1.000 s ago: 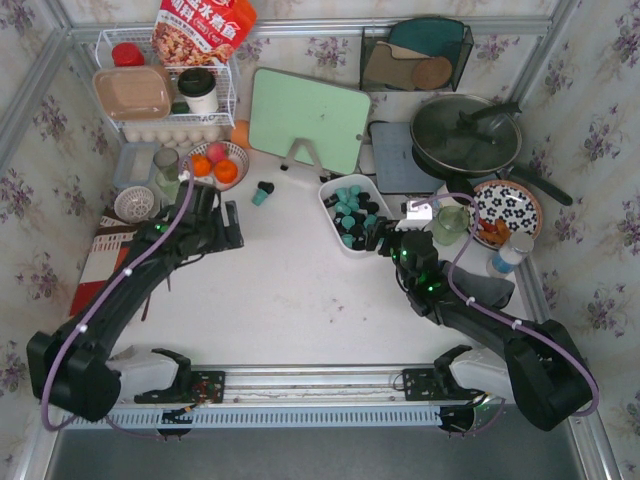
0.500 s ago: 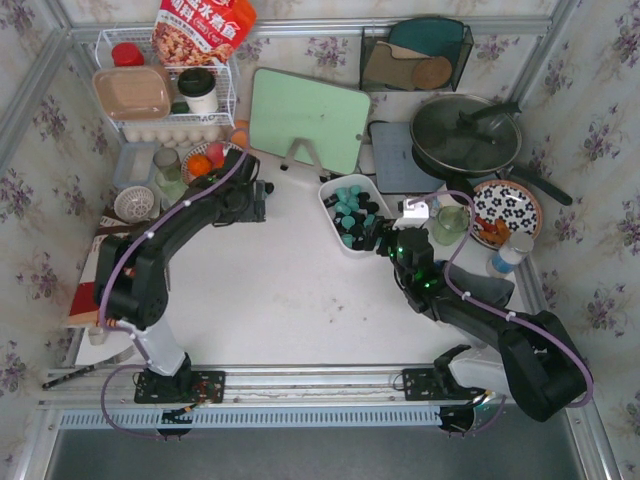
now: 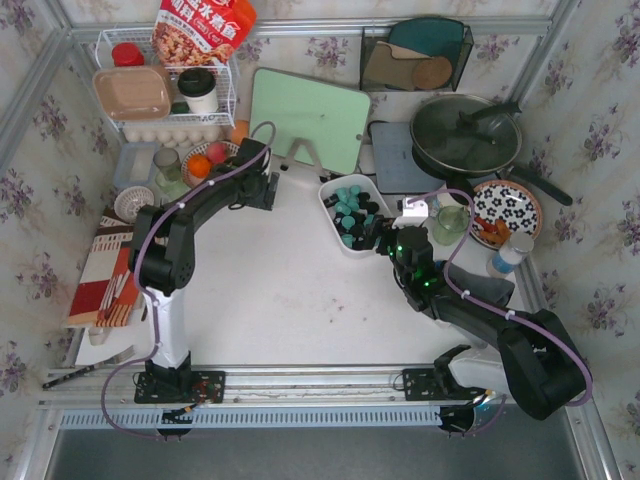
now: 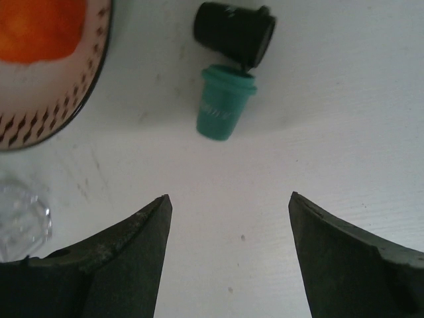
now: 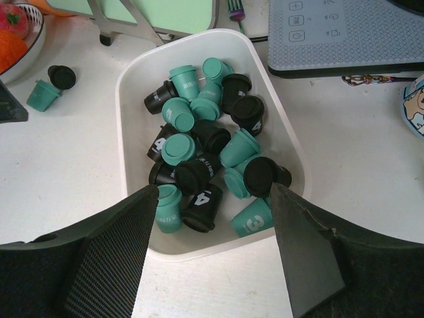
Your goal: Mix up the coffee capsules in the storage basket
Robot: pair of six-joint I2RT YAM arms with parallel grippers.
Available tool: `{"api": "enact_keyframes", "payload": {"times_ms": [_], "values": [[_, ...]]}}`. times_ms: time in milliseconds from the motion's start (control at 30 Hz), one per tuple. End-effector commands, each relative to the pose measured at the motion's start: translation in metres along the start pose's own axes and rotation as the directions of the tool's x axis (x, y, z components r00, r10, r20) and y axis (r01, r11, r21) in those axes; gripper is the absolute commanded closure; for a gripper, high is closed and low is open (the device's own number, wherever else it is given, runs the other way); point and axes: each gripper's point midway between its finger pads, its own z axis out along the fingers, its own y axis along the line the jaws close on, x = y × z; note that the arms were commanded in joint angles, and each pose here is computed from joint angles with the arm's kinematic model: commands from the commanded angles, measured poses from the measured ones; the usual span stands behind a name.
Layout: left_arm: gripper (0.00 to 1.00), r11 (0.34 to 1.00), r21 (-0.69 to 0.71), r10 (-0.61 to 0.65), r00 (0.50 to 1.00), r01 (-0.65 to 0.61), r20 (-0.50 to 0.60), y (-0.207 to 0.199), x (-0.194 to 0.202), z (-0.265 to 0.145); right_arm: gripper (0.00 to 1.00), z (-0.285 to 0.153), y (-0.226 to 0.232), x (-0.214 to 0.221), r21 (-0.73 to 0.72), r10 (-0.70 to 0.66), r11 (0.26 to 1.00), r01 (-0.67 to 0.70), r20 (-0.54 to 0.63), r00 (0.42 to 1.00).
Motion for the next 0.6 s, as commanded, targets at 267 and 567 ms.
{"api": "enact_keyframes", "payload": {"times_ms": [267, 567], "values": [[0.31, 0.982, 0.169, 0.06, 0.987, -0.086, 0.152, 0.0, -0.043, 0.038, 0.24, 0.003, 0.001, 0.001, 0.002, -0.006, 1.0, 0.006, -0.011, 1.0], [0.35, 0.962, 0.273, -0.021, 0.999, 0.008, 0.046, 0.006, -0.035, 0.041, 0.24, 0.005, 0.003, 0.003, -0.005, -0.006, 1.0, 0.006, -0.019, 1.0]]}}
